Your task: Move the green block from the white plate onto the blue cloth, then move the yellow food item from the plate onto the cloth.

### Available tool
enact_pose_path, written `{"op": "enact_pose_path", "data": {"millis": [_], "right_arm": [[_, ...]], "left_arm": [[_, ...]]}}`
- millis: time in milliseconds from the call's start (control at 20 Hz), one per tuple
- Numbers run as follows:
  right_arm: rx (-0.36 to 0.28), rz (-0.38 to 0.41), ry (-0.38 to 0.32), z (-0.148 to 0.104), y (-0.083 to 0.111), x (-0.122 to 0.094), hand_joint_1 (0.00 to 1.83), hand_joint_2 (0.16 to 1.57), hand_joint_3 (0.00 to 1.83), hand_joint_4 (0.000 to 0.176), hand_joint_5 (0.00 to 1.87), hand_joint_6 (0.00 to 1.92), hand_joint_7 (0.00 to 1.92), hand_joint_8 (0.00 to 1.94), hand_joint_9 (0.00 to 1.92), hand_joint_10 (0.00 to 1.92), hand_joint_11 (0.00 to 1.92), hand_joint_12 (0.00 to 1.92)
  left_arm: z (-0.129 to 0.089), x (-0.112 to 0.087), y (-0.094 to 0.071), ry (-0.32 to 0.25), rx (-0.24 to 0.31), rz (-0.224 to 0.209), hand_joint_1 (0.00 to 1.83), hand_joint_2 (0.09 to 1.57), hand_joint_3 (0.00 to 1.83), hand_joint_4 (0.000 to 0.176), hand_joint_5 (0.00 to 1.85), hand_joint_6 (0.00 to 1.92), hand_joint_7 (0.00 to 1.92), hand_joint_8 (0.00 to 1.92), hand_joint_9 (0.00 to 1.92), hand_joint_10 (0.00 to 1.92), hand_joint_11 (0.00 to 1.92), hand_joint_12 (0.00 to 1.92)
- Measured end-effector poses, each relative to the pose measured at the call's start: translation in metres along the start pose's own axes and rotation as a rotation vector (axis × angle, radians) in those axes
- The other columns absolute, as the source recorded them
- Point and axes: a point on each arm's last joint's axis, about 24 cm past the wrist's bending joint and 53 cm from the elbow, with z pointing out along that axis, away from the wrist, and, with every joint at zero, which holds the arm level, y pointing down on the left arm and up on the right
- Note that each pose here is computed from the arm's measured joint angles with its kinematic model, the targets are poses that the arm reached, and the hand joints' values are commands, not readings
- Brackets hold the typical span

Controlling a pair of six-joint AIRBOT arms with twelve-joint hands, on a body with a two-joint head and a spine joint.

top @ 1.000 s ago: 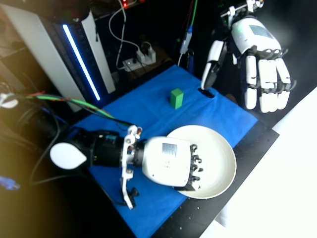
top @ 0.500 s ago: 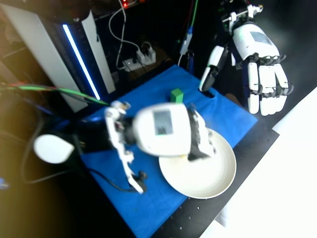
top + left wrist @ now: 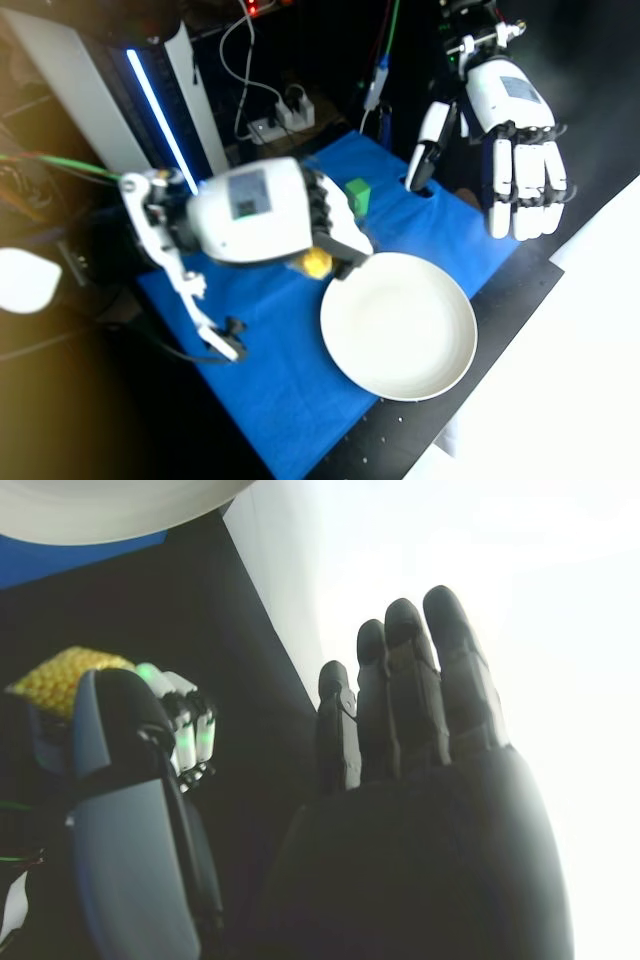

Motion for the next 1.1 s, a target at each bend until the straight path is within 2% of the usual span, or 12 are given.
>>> {"op": "enact_pose_path", "data": {"millis": [50,150,350,450,500,550,650,700,850,950,1000,1100], "right_arm": [[-0.007,0.009,0.03,-0.003,0.004,0.014,1.27,1.08,0.0,0.0,0.94,0.88,1.17,0.82,1.19,0.66,0.97,1.27],[-0.017,0.019,0.078,-0.007,0.009,0.037,1.26,1.06,0.0,0.0,1.0,0.87,1.23,0.66,1.25,0.39,0.91,1.17],[-0.013,0.04,0.098,-0.01,0.007,0.052,1.27,1.05,0.0,0.0,1.04,0.76,1.23,0.68,1.27,0.25,0.78,1.17],[-0.01,0.047,0.115,-0.01,0.006,0.061,1.24,1.1,0.0,0.0,0.91,1.04,1.12,0.82,1.14,0.12,0.7,1.13],[-0.011,0.042,0.128,-0.01,0.006,0.066,1.13,1.01,0.0,0.0,0.77,0.41,0.89,0.35,1.02,0.06,0.62,1.11],[-0.01,0.043,0.127,-0.01,0.006,0.065,1.03,0.95,0.0,0.0,0.66,0.12,0.72,0.1,0.82,0.01,0.44,1.05],[-0.006,0.05,0.117,-0.01,0.005,0.063,0.92,0.87,0.0,0.008,0.48,0.0,0.51,0.0,0.56,0.0,0.22,0.96],[-0.006,0.052,0.115,-0.01,0.005,0.062,0.84,0.83,0.0,0.023,0.35,0.0,0.42,0.0,0.48,0.0,0.2,0.87],[-0.008,0.057,0.112,-0.009,0.007,0.062,0.73,0.7,0.0,0.087,0.08,0.0,0.13,0.0,0.18,0.0,0.01,0.61],[-0.004,0.064,0.102,-0.009,0.006,0.06,0.66,0.66,0.0,0.16,0.0,0.0,0.01,0.0,0.05,0.01,0.0,0.39],[0.004,0.069,0.087,-0.012,0.003,0.053,0.63,0.65,0.0,0.173,0.0,0.0,0.0,0.0,0.01,0.0,0.0,0.19],[0.014,0.091,0.035,-0.019,0.001,0.034,0.6,0.68,0.0,0.171,0.0,0.0,0.0,0.0,0.0,0.0,0.0,0.22]], "left_arm": [[0.0,0.0,0.0,0.002,-0.002,0.001,0.79,0.84,0.0,0.105,0.28,0.0,0.34,0.01,0.37,0.01,0.19,0.38],[0.0,0.0,-0.001,-0.001,0.003,0.0,0.78,0.83,0.0,0.132,0.28,0.0,0.35,0.01,0.37,0.01,0.18,0.38],[0.0,-0.001,0.0,-0.002,0.003,0.0,0.8,0.83,0.0,0.135,0.27,0.0,0.36,0.01,0.37,0.0,0.17,0.37],[0.0,-0.001,0.0,-0.002,0.002,0.001,0.79,0.84,0.0,0.139,0.26,0.0,0.35,0.0,0.35,0.0,0.17,0.37],[0.0,0.0,0.0,-0.001,0.002,0.001,0.79,0.84,0.0,0.138,0.25,0.0,0.35,0.0,0.35,0.0,0.17,0.37],[0.0,0.0,0.0,0.0,0.002,0.002,0.77,0.84,0.0,0.142,0.25,0.0,0.34,0.0,0.34,0.0,0.17,0.37],[-0.001,0.003,0.002,0.006,-0.002,0.003,0.8,0.84,0.0,0.138,0.25,0.0,0.35,0.0,0.34,0.0,0.17,0.37],[-0.001,0.004,0.003,0.009,-0.004,0.004,0.81,0.84,0.0,0.138,0.24,0.0,0.35,0.0,0.34,0.0,0.14,0.45],[-0.001,0.004,0.001,0.007,0.001,0.002,0.76,0.81,0.0,0.173,0.19,0.0,0.34,0.0,0.34,0.0,0.11,0.46],[-0.002,0.005,-0.001,0.007,0.007,0.0,0.77,0.8,0.0,0.172,0.18,0.0,0.33,0.0,0.35,0.0,0.11,0.45],[-0.003,0.004,-0.005,0.003,0.019,-0.004,0.79,0.81,0.0,0.175,0.17,0.0,0.32,0.0,0.36,0.01,0.11,0.45],[-0.006,0.001,-0.009,-0.009,0.034,-0.021,0.73,0.83,0.0,0.176,0.13,0.0,0.3,0.0,0.33,0.0,0.12,0.39]]}}
